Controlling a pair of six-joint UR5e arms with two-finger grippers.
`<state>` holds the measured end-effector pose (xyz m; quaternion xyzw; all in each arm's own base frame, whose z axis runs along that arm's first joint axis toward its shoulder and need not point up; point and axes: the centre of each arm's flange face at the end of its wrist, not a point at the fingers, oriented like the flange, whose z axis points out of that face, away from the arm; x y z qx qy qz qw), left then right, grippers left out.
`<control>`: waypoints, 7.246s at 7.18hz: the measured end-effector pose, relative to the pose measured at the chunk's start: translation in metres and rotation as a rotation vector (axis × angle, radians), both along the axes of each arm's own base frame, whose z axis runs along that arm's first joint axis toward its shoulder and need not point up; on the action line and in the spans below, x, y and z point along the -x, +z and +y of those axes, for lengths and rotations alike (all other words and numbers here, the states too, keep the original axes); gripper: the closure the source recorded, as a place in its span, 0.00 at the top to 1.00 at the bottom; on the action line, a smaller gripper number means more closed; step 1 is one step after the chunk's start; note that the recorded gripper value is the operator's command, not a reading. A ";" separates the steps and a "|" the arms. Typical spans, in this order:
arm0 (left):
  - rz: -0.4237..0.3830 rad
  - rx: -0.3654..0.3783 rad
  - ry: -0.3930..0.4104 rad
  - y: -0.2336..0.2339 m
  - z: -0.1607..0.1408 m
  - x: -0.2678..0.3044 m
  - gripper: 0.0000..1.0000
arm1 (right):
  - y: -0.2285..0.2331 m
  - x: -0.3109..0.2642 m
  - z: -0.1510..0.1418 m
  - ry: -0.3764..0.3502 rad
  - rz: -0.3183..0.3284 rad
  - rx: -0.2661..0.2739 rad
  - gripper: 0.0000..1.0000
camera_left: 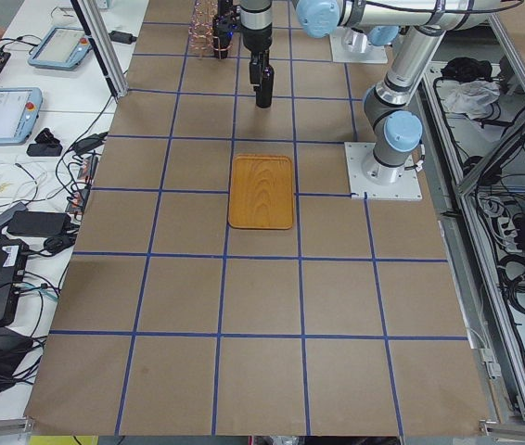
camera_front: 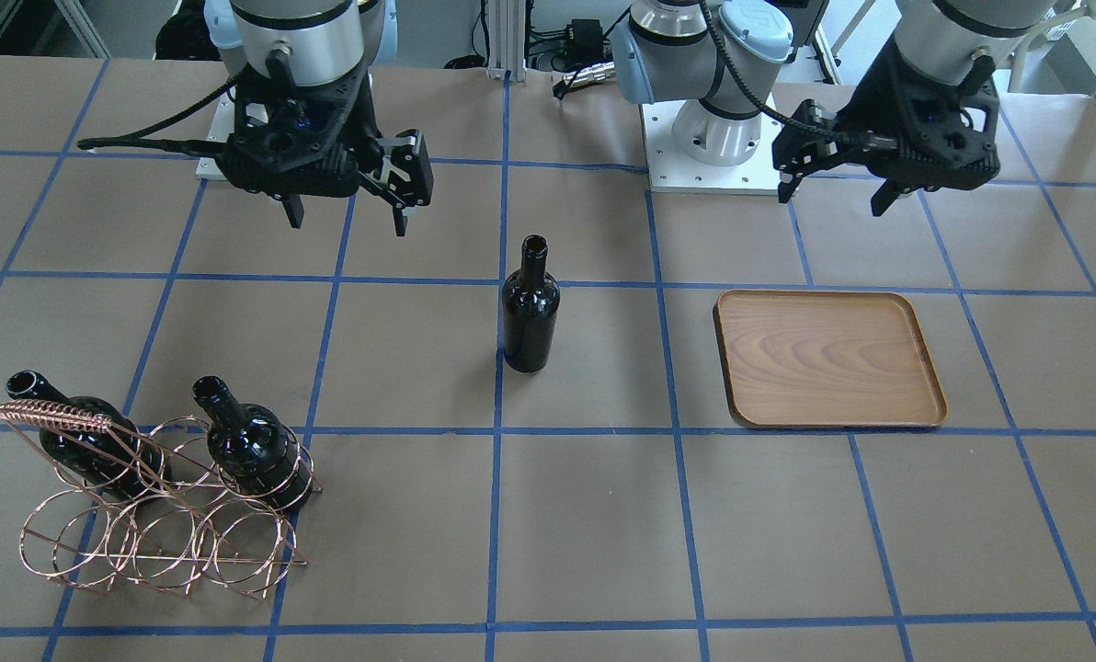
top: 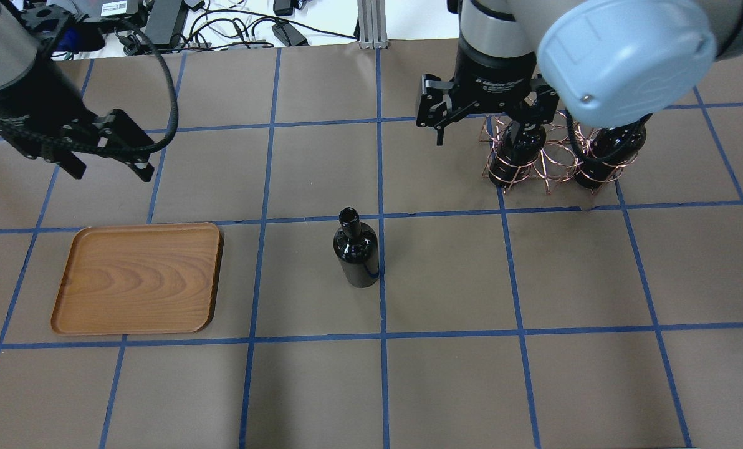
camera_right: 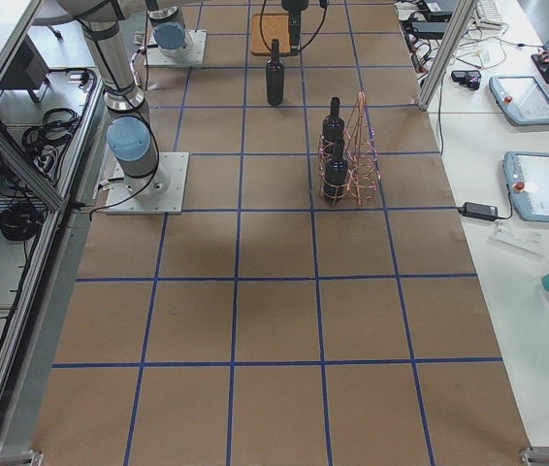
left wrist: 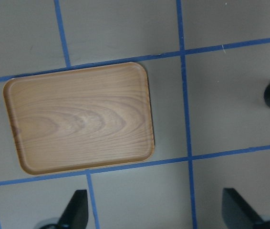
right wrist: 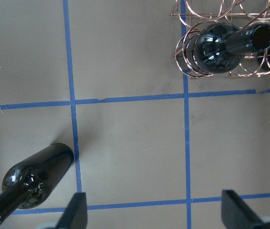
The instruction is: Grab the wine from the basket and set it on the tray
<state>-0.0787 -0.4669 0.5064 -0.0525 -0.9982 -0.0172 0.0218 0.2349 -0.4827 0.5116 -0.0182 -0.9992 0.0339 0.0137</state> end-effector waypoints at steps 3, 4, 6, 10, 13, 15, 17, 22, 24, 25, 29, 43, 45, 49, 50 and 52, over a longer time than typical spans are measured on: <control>0.019 0.035 -0.043 -0.007 0.014 0.105 1.00 | 0.023 0.016 0.006 0.043 -0.005 0.066 1.00; 0.020 0.040 -0.074 -0.015 0.025 0.140 1.00 | 0.027 0.018 0.006 0.061 -0.001 0.075 1.00; 0.031 0.077 -0.117 -0.038 0.040 0.194 1.00 | 0.033 0.024 0.005 0.095 0.016 0.072 1.00; 0.027 0.055 -0.183 -0.096 0.046 0.245 0.98 | 0.041 0.063 -0.004 0.063 0.018 0.065 1.00; 0.016 0.024 -0.207 -0.120 0.039 0.252 0.79 | 0.040 0.065 -0.002 0.057 0.015 0.060 1.00; 0.008 0.017 -0.214 -0.126 0.036 0.253 0.71 | 0.039 0.062 -0.002 0.051 -0.012 0.056 1.00; 0.004 0.006 -0.214 -0.132 0.033 0.254 0.66 | 0.039 0.061 0.000 0.038 -0.031 0.035 1.00; 0.001 -0.003 -0.213 -0.138 0.031 0.255 0.00 | 0.040 0.061 0.002 0.033 -0.035 0.024 1.00; 0.006 -0.004 -0.215 -0.137 0.032 0.255 0.00 | 0.039 0.061 0.002 0.033 -0.031 0.022 1.00; 0.009 -0.003 -0.214 -0.136 0.031 0.255 0.00 | 0.038 0.061 0.002 0.033 -0.030 0.021 1.00; 0.012 0.037 -0.182 -0.113 0.017 0.230 0.00 | 0.038 0.062 0.005 0.033 -0.030 0.019 1.00; -0.013 -0.067 -0.075 -0.115 -0.005 -0.178 0.00 | 0.037 0.061 0.005 0.035 -0.037 0.023 1.00; 0.003 -0.094 -0.072 -0.119 -0.001 -0.181 0.00 | 0.037 0.061 0.005 0.035 -0.038 0.024 1.00; 0.011 -0.101 -0.072 -0.124 -0.009 -0.184 0.00 | 0.037 0.061 0.005 0.035 -0.039 0.025 1.00; 0.010 -0.101 -0.072 -0.124 -0.010 -0.185 0.00 | 0.037 0.061 0.005 0.035 -0.039 0.025 1.00; 0.009 -0.101 -0.074 -0.124 -0.010 -0.185 0.57 | 0.037 0.061 0.005 0.036 -0.040 0.025 1.00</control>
